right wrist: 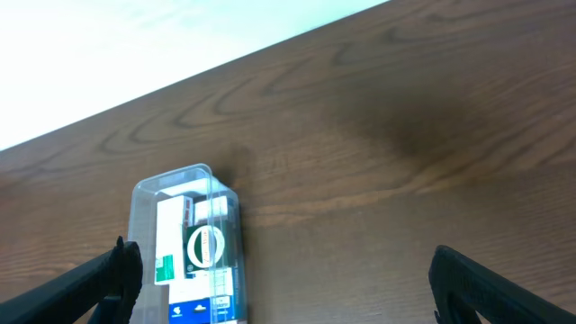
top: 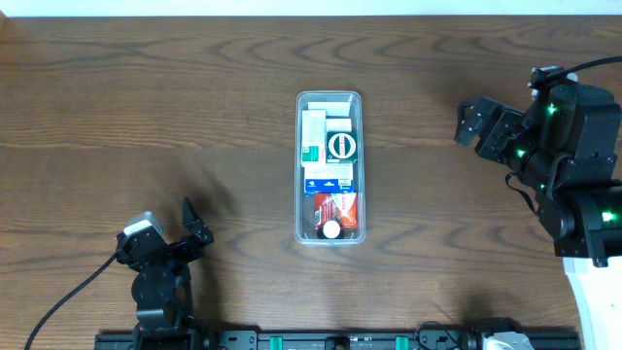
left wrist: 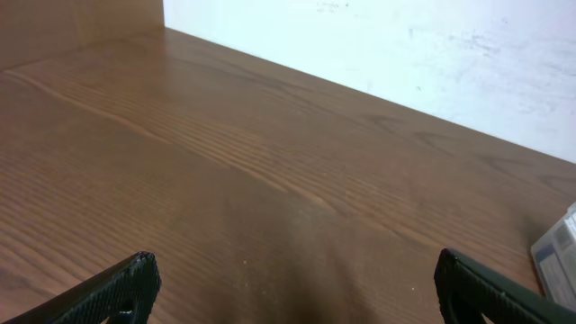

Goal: Pack container

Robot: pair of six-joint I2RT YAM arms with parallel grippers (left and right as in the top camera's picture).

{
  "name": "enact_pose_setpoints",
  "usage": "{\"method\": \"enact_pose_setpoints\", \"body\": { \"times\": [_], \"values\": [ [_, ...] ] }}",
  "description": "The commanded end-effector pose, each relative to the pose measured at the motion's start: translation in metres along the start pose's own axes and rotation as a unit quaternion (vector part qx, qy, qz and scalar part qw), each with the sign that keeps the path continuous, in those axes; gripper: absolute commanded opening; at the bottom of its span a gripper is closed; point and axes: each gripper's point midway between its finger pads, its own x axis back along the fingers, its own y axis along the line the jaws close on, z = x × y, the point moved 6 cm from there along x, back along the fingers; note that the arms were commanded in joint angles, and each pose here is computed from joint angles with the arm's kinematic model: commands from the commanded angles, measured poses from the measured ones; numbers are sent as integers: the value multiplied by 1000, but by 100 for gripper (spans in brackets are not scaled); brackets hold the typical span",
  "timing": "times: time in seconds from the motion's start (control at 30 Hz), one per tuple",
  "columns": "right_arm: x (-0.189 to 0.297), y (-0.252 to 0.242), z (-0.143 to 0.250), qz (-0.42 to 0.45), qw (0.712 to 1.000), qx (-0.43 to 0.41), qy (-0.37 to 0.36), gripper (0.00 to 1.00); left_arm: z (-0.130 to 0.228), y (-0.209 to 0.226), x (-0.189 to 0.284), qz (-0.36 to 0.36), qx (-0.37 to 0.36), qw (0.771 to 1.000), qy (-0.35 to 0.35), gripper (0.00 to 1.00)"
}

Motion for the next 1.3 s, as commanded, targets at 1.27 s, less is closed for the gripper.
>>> {"method": "enact_pose_setpoints", "body": {
  "times": [1.27],
  "values": [
    [98,-30,56,-49,936,207,-279,99,10,3,-3,-6,-5,1000,10,98]
  ]
}}
